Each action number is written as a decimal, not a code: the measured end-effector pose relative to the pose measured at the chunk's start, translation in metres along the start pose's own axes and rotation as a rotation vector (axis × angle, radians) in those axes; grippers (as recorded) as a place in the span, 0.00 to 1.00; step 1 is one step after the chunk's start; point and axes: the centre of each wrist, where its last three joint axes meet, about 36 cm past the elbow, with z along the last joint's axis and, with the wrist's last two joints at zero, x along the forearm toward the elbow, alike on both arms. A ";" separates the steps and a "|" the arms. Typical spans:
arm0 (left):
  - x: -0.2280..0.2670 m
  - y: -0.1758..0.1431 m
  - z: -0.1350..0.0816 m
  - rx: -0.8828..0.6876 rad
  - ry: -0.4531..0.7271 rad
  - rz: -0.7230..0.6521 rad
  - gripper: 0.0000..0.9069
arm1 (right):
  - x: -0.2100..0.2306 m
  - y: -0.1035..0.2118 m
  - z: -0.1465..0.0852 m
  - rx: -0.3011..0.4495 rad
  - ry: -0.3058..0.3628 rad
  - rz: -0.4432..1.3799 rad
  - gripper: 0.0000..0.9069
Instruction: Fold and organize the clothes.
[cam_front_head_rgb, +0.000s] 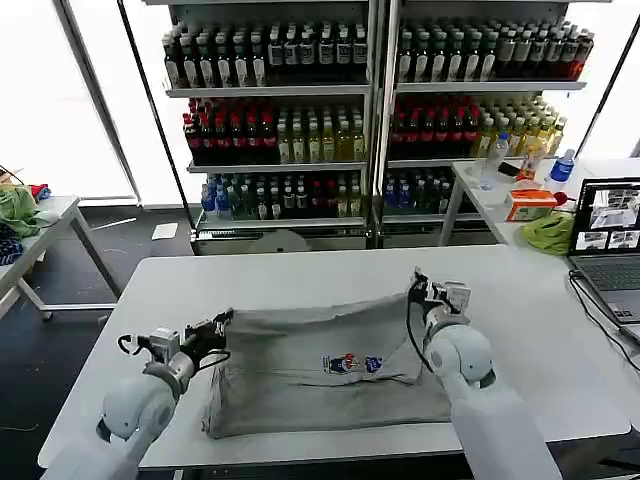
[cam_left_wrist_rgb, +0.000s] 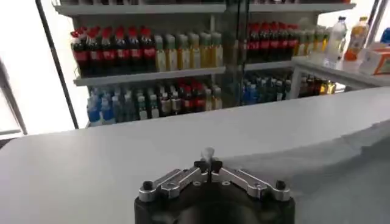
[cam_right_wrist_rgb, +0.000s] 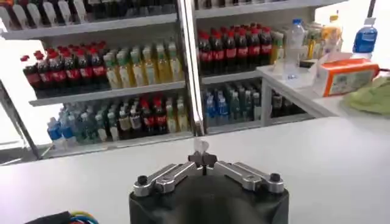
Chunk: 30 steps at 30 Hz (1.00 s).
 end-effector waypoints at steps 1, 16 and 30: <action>0.003 -0.001 0.002 -0.004 0.003 0.001 0.00 | 0.006 0.000 0.004 0.000 0.002 0.001 0.00; 0.037 -0.017 0.041 -0.022 0.071 0.016 0.00 | 0.071 -0.006 0.050 0.001 0.058 0.029 0.00; 0.044 -0.019 0.053 -0.034 0.096 0.020 0.00 | 0.090 -0.024 0.066 0.015 0.082 0.097 0.00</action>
